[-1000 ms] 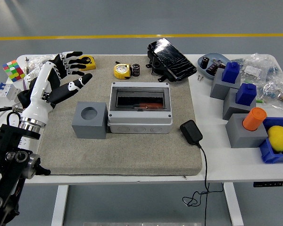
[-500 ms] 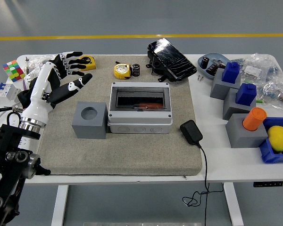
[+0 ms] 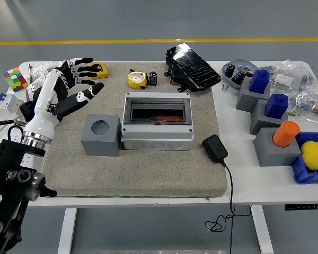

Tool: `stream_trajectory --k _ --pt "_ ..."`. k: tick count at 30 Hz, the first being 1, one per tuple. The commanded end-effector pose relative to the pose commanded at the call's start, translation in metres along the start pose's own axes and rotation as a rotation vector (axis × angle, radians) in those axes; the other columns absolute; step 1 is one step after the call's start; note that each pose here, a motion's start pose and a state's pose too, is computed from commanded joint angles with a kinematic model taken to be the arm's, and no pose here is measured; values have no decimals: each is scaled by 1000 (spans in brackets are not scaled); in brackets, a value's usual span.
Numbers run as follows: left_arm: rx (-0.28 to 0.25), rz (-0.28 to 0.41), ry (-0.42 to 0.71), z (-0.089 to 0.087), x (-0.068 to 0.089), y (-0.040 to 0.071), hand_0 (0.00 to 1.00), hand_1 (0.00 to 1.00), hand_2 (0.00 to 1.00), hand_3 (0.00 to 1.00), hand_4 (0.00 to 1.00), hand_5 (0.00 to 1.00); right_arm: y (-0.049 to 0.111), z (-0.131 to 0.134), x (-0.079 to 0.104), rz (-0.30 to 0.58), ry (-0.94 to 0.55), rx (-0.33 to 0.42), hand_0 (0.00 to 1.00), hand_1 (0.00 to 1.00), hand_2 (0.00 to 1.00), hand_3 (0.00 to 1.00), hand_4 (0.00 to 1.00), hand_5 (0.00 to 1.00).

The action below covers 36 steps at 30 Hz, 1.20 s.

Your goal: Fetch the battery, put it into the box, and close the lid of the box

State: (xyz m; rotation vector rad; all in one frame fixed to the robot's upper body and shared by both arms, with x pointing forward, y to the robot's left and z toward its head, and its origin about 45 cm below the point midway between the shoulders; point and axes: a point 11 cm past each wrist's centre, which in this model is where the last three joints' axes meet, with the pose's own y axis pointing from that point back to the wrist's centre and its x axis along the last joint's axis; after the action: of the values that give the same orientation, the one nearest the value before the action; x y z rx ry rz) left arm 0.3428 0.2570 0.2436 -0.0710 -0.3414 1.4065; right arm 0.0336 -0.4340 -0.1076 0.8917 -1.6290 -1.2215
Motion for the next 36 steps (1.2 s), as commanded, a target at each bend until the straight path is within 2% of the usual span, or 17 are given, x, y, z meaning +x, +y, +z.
stream_trajectory --k 36 --pt "4 -3 -1 -1 -1 0 478 614 644 704 998 391 0 1 0 0 1 -2 748 713 734 767 998 665"
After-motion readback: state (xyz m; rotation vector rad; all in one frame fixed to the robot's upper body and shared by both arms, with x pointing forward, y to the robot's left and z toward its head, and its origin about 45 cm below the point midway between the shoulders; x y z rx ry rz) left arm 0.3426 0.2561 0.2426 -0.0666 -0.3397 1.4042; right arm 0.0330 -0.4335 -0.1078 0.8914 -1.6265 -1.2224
